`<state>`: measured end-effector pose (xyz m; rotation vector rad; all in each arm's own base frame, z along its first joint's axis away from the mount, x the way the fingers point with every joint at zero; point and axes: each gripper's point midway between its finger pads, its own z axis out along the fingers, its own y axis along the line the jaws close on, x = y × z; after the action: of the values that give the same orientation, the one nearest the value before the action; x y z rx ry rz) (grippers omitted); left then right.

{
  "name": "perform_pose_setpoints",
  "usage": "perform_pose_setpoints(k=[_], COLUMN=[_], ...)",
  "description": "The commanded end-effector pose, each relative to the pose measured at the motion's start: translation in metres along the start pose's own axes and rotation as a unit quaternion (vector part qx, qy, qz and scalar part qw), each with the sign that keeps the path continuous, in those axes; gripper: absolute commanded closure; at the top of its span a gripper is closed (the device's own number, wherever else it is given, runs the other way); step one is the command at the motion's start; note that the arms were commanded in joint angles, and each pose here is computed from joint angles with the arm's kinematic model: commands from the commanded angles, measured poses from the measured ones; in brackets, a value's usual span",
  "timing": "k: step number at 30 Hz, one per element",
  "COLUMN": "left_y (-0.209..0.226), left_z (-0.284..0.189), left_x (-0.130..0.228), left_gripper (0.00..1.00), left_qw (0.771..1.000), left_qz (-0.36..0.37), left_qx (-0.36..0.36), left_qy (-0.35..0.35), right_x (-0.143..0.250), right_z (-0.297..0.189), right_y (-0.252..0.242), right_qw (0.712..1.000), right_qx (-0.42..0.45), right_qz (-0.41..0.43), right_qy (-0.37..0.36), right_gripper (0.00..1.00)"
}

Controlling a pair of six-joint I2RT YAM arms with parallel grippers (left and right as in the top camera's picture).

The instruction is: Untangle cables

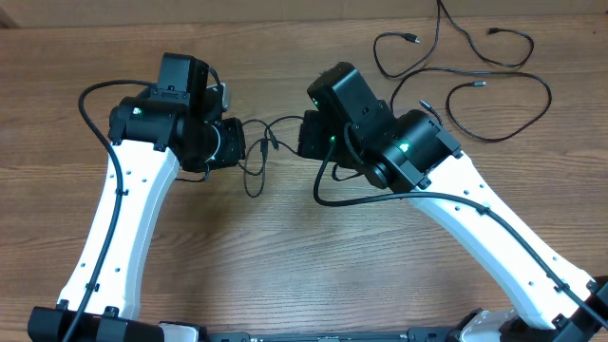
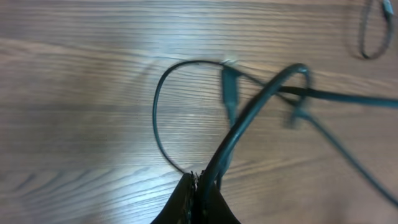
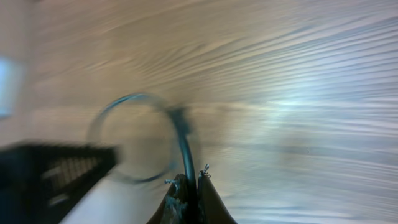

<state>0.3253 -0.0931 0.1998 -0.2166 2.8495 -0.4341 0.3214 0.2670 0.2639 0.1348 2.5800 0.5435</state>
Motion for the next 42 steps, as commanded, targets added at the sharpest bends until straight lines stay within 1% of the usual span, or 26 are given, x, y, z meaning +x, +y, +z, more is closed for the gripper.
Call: perform_pose_setpoints(k=[1,7,11,14,17,21,25,26,27,28,29,30,31,32,33,35,38,40,42], left_y=[0.021,0.022,0.033,0.048,0.058,0.06,0.066,0.067,0.067,0.067,0.067,0.066,0.065,0.064,0.062,0.056,0.041,0.027,0.022], left_z=[-0.003,-0.003,-0.005,-0.008,-0.011,-0.012,-0.014,-0.014,-0.014,-0.014,-0.014,-0.014,-0.013,-0.013,-0.012,-0.01,-0.007,-0.004,-0.004], left_x=[-0.009,-0.009,-0.008,-0.005,-0.003,-0.002,-0.001,-0.001,0.0,0.0,0.0,0.001,0.001,0.001,0.002,0.003,0.002,0.002,0.002], left_gripper=[0.96,0.96,0.96,0.96,0.96,0.96,0.96,0.91,0.83,0.79,0.71,0.56,0.36,0.19,0.1,0.05,0.03,0.02,0.02], left_qw=[0.996,0.996,0.993,0.985,0.978,0.977,0.974,0.974,0.974,0.974,0.974,0.974,0.975,0.976,0.977,0.981,0.991,0.997,0.998], left_qz=[-0.054,-0.054,-0.071,-0.104,-0.128,-0.129,-0.137,-0.138,-0.139,-0.139,-0.138,-0.138,-0.138,-0.138,-0.137,-0.125,-0.084,-0.05,-0.046], left_qx=[-0.06,-0.063,-0.092,-0.134,-0.161,-0.168,-0.174,-0.175,-0.175,-0.175,-0.175,-0.173,-0.17,-0.166,-0.16,-0.145,-0.103,-0.062,-0.05], left_qy=[-0.026,-0.026,-0.03,-0.036,-0.041,-0.04,-0.039,-0.038,-0.037,-0.036,-0.035,-0.034,-0.033,-0.031,-0.028,-0.02,-0.008,0.002,0.004], right_x=[-0.032,-0.044,-0.052,-0.055,-0.059,-0.064,-0.076,-0.077,-0.075,-0.073,-0.071,-0.068,-0.066,-0.064,-0.062,-0.059,-0.056,-0.057,-0.057], right_z=[-0.023,-0.031,-0.038,-0.041,-0.042,-0.044,-0.048,-0.047,-0.045,-0.041,-0.038,-0.035,-0.032,-0.03,-0.028,-0.026,-0.022,-0.021,-0.02], right_y=[-0.034,-0.054,-0.065,-0.072,-0.079,-0.09,-0.118,-0.122,-0.124,-0.122,-0.119,-0.117,-0.114,-0.11,-0.107,-0.099,-0.089,-0.08,-0.077], right_qw=[0.991,0.979,0.969,0.964,0.961,0.959,0.952,0.952,0.955,0.96,0.965,0.969,0.973,0.976,0.978,0.982,0.987,0.989,0.99], right_qx=[0.092,0.148,0.182,0.198,0.208,0.22,0.243,0.242,0.234,0.219,0.204,0.191,0.176,0.165,0.154,0.135,0.106,0.085,0.076], right_qz=[0.0,-0.003,-0.005,-0.004,0.001,0.012,0.046,0.06,0.071,0.079,0.085,0.089,0.093,0.095,0.096,0.097,0.099,0.1,0.1], right_qy=[-0.101,-0.142,-0.168,-0.177,-0.18,-0.181,-0.183,-0.179,-0.17,-0.155,-0.141,-0.128,-0.116,-0.108,-0.101,-0.088,-0.073,-0.068,-0.067], right_gripper=[0.96,0.96,0.96,0.96,0.96,0.96,0.96,0.96,0.96,0.96,0.96,0.96,0.96,0.96,0.96,0.96,0.96,0.96,0.96])
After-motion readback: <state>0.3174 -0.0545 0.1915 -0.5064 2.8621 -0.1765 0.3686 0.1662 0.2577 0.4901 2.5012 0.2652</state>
